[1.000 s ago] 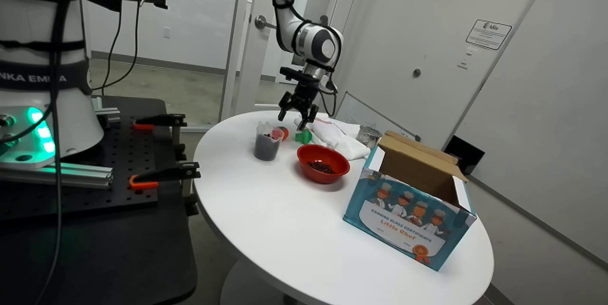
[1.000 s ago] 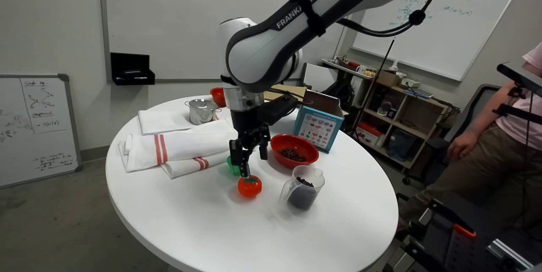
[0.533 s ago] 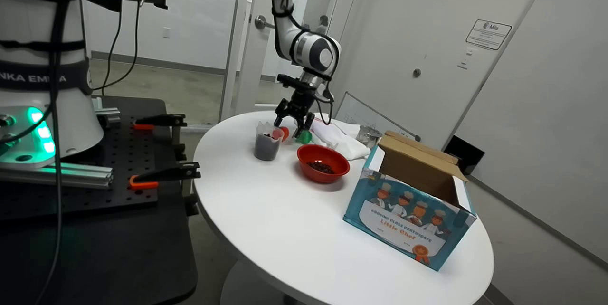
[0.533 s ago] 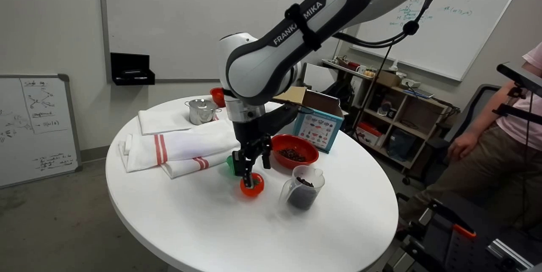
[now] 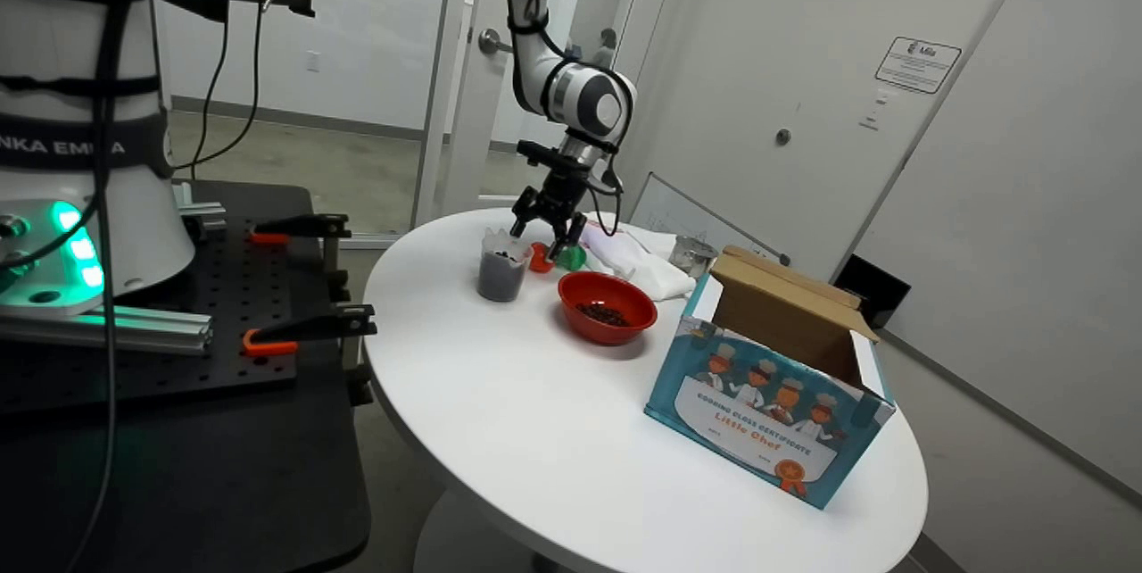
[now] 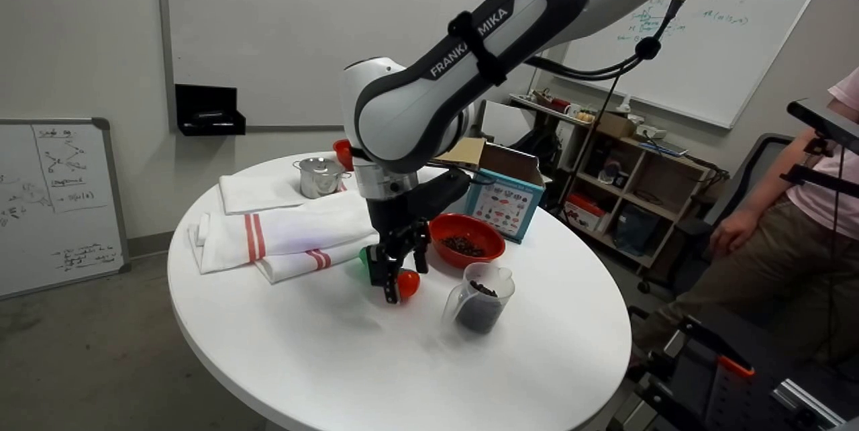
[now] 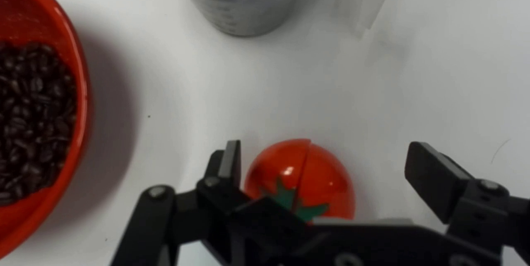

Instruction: Put the plastic tomato in the blue box

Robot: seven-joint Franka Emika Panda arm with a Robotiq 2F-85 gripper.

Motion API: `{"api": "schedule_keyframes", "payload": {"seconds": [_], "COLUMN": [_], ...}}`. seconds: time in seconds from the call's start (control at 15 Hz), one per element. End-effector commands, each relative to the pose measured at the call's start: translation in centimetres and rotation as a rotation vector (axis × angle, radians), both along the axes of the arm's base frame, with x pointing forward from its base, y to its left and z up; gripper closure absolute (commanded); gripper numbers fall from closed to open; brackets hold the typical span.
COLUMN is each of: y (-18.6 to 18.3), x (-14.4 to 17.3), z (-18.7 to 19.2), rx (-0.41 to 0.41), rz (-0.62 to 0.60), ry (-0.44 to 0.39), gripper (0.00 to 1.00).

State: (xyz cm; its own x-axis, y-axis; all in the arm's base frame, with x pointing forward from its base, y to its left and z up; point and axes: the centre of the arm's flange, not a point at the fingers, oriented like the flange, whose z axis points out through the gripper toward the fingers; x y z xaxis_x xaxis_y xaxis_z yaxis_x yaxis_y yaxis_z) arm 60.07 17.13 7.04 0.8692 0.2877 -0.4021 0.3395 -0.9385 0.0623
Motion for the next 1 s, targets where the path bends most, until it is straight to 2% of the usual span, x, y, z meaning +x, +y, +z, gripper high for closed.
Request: {"api": "schedule_keyframes", "payload": {"seconds": [0.0,0.33,0.4,0.47,0.53,0.87,0.93], "y": [0.4,0.3,0.3,0.4,0.4,0.7,0.8], "x": [0.7,0.9,1.0,1.0,1.1,1.4,1.5], "z": [0.1,0.3,0.4,0.5,0.7,1.3,1.4], "rx": [0.002,-0.003,-0.005,-0.008,-0.009,-0.015,-0.015], "rz": [0.013,0.012,0.013,0.015,0.018,0.028,0.029], "ry": [0.018,0.023,0.022,0.019,0.016,0.010,0.010], "gripper": [0.00,0.00,0.25,0.25,0.30,0.67,0.69]}}
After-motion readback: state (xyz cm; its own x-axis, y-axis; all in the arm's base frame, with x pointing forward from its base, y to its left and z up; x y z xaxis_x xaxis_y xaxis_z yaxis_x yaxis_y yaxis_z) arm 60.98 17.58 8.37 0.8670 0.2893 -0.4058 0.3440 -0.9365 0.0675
